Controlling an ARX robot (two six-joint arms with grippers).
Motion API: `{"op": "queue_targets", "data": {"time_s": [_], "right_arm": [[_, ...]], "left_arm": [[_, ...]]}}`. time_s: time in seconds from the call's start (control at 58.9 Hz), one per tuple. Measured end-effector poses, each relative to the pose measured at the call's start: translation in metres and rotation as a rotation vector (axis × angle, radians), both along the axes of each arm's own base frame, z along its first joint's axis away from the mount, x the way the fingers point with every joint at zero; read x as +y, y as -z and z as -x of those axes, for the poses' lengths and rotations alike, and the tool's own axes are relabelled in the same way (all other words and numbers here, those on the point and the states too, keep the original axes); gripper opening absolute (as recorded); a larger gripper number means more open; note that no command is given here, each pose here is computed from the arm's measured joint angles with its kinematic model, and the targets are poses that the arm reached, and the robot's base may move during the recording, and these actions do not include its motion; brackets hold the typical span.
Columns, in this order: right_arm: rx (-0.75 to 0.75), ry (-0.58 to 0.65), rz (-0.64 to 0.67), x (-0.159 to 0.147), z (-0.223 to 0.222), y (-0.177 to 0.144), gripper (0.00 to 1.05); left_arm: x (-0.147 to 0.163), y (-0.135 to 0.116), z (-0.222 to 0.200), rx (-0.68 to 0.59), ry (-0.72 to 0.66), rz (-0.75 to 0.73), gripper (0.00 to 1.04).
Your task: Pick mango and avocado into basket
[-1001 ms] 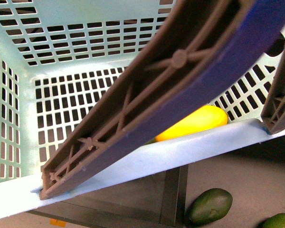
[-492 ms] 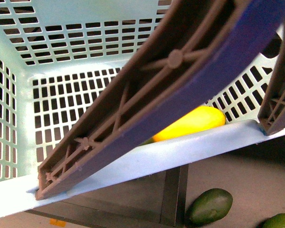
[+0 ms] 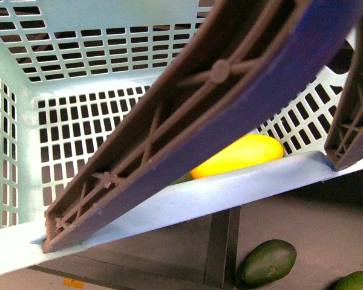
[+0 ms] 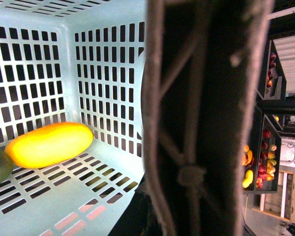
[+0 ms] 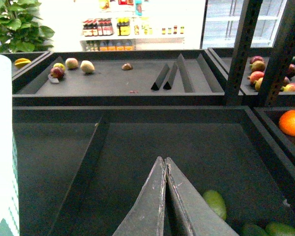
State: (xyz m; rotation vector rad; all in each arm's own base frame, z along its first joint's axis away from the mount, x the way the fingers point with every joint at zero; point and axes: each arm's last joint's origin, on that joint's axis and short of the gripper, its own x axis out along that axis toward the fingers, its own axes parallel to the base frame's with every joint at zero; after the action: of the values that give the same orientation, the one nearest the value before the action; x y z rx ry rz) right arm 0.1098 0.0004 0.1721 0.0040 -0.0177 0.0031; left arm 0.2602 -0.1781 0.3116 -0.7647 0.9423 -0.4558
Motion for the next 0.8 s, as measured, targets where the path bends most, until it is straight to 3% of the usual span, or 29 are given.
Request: {"op": "queue_targets", "data": {"time_s": [0.475, 0.628, 0.797], "right_arm": [[0.006, 0.002, 0.0, 0.0, 0.013, 0.003, 0.02], [0.005, 0.002, 0.001, 0.0, 0.013, 0.003, 0.34], [0.005, 0.001, 0.001, 0.0, 0.013, 0.003, 0.56]], "left_arm": [[0.0, 0.0, 0.0, 0.001, -0.001, 0.001, 0.04], [0.0, 0.0, 0.0, 0.0, 0.0, 0.0, 0.04], [0.0, 0.0, 0.0, -0.001, 0.001, 0.0, 0.04]]}}
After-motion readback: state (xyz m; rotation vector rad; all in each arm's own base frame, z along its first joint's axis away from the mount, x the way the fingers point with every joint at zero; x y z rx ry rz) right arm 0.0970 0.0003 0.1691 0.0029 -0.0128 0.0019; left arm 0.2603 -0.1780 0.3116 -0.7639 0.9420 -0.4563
